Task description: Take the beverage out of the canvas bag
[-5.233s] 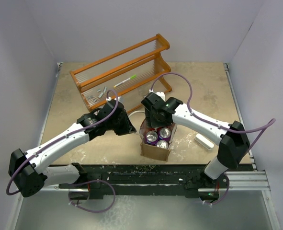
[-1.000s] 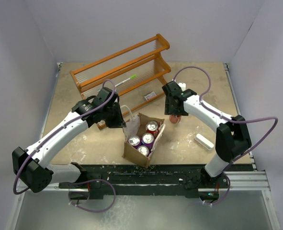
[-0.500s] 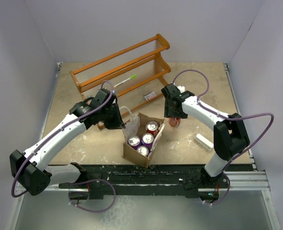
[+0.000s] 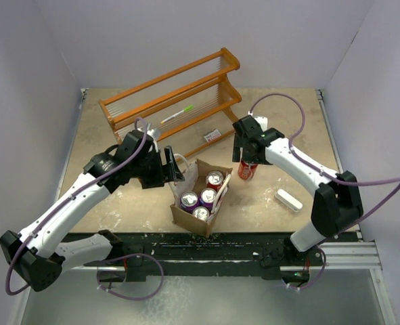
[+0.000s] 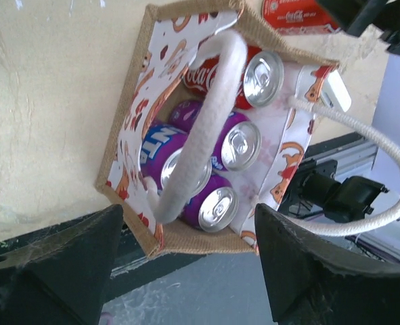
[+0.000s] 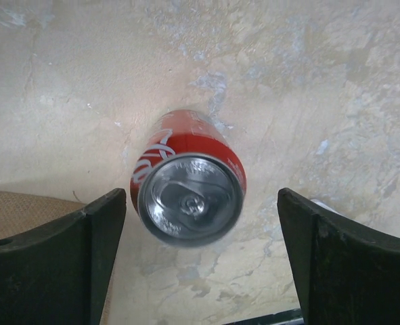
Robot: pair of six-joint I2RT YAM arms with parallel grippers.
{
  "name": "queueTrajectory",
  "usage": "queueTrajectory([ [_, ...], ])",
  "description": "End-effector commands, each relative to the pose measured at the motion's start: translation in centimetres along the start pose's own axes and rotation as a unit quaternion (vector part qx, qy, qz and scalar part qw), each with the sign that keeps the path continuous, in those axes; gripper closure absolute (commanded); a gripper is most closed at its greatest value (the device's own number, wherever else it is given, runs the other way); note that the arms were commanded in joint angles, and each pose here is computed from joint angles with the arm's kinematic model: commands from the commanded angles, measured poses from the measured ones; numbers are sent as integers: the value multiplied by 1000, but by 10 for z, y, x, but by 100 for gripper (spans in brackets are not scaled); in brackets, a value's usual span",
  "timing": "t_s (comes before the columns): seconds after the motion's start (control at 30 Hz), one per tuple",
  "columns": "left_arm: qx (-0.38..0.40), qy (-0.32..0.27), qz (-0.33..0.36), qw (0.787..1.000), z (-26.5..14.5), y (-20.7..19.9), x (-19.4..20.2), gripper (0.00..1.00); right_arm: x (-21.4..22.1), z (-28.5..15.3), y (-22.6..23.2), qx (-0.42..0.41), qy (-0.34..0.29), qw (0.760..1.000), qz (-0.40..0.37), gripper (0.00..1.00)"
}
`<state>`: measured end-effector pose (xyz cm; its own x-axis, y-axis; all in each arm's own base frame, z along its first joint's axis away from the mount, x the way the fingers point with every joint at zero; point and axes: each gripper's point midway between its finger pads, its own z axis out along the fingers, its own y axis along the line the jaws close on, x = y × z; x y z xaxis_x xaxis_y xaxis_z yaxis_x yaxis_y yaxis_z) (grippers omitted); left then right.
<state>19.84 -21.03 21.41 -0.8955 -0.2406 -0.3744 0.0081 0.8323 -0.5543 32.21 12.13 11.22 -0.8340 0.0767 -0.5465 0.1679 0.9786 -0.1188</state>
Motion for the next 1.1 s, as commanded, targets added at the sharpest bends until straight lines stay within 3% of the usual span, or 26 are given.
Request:
queueTrajectory([
  [0.0,37,17,-14,999,-5,-5,13,18,-3,-23,-16,2,-17,1000,17,6],
  [0.37,77,66,-38,994,-9,2,52,12,43,-51,-11,-106,16,994,33,0],
  [0.5,73,74,-47,993,-7,13,66,13,32,-76,-10,-148,-12,989,21,0],
  [0.7,54,69,-66,994,-6,27,74,20,-20,-137,-16,-193,-105,975,19,0],
  [0.87,62,48,-76,994,-5,25,67,23,-70,-206,3,-291,-192,937,-4,0],
  [1.07,44,46,-82,995,1,31,66,19,-72,-258,55,-445,-175,876,-66,0],
])
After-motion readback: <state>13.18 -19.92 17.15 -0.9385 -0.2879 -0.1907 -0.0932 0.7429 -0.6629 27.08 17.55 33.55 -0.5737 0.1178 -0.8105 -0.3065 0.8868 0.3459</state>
